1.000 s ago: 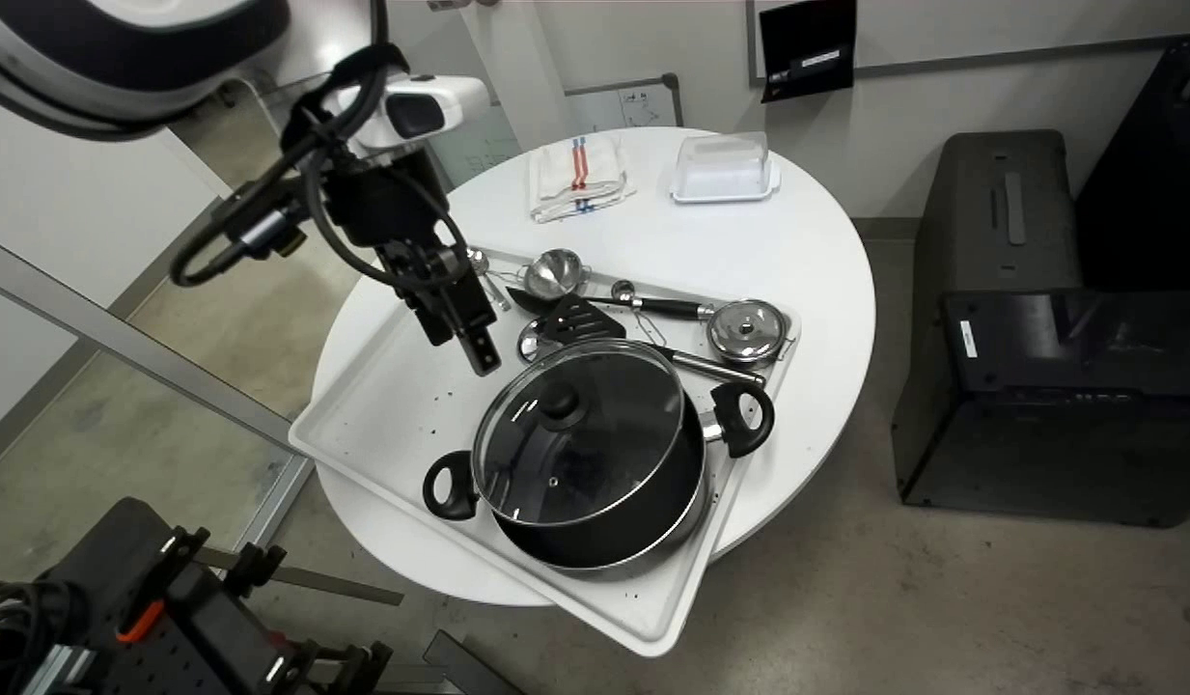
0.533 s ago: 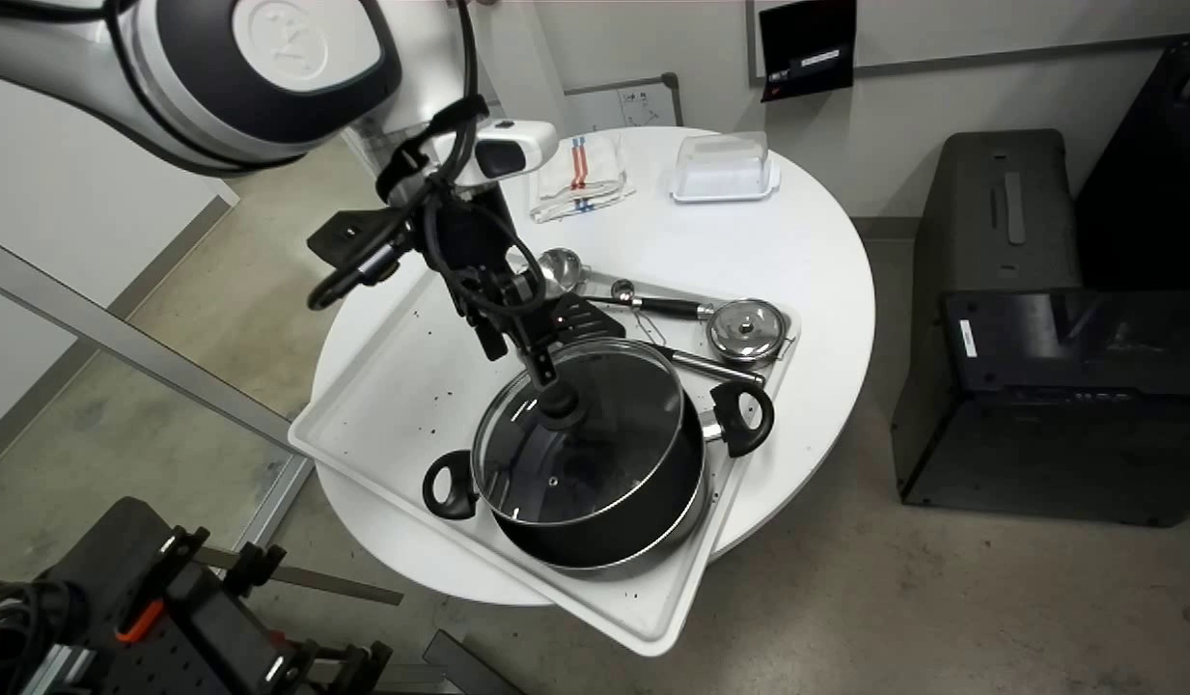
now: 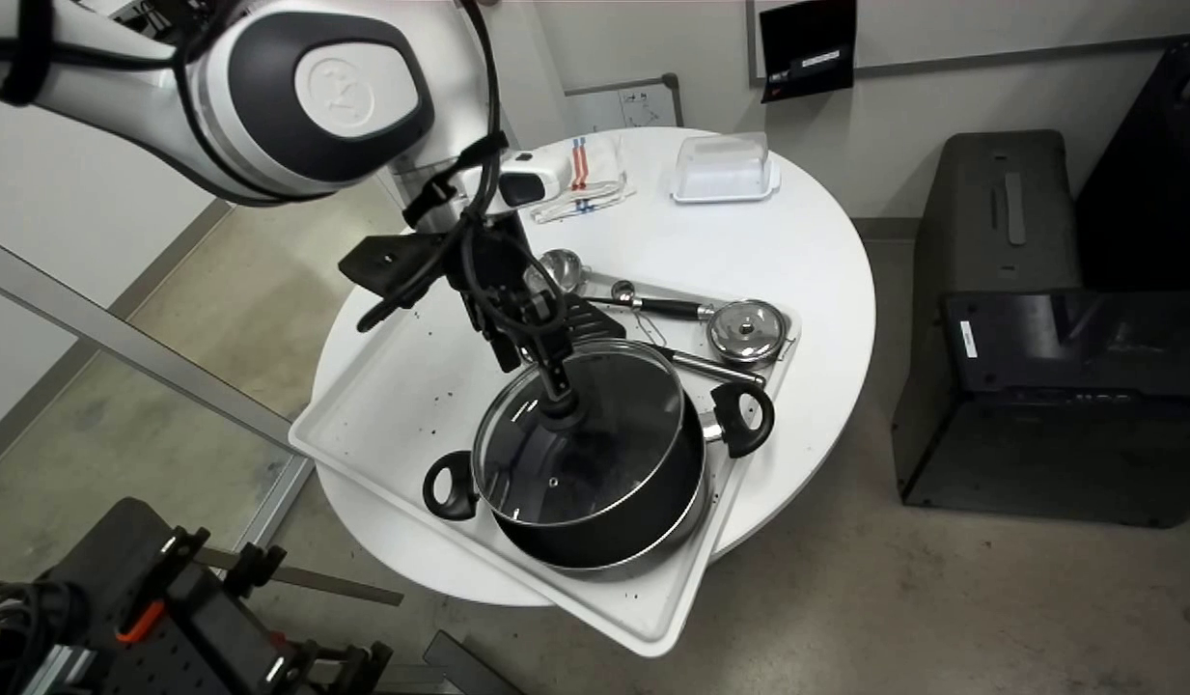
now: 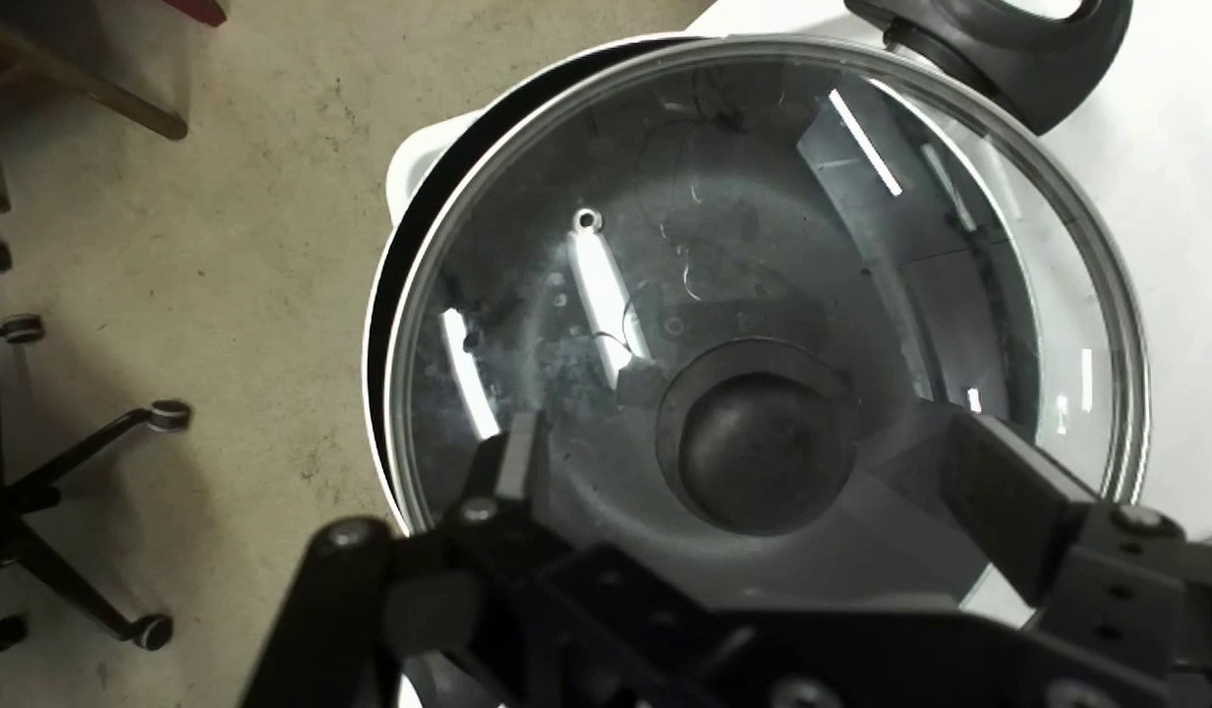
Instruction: Remove the lid from the black pot
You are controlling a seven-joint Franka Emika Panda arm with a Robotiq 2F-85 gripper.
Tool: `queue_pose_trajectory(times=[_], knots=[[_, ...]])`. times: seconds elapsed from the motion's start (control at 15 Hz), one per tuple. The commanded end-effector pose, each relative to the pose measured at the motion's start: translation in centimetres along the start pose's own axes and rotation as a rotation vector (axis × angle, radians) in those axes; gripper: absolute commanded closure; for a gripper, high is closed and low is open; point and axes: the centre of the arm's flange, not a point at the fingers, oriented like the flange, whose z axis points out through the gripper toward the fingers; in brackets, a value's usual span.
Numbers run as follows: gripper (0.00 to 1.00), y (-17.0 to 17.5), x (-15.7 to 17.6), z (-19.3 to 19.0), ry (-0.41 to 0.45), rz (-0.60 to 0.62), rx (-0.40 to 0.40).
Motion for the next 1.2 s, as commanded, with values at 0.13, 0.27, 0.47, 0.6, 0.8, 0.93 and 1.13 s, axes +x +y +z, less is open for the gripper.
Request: queue_pose_trajectory(times=[0.13,0.27,0.47,0.6,0.8,0.93,1.13], knots=[[0.0,-0.3,0.9,1.2,0.01,-0.008,0.007],[0.0,-0.5,1.0,1.8,0.004,-0.009,0.005],[0.0,-0.7,1.2,2.5,-0.002,-0.012,0.005],[0.0,-0.9,1.5,2.9,0.0,-0.012,0.005],[0.0,-1.3,1.9,3.3,0.019,-0.014,0.017],[0.0,-1.4,2.0,3.5,0.03,-0.013,0.025],[0.03,-1.5,2.0,3.7,0.04,-0.016,0.034]])
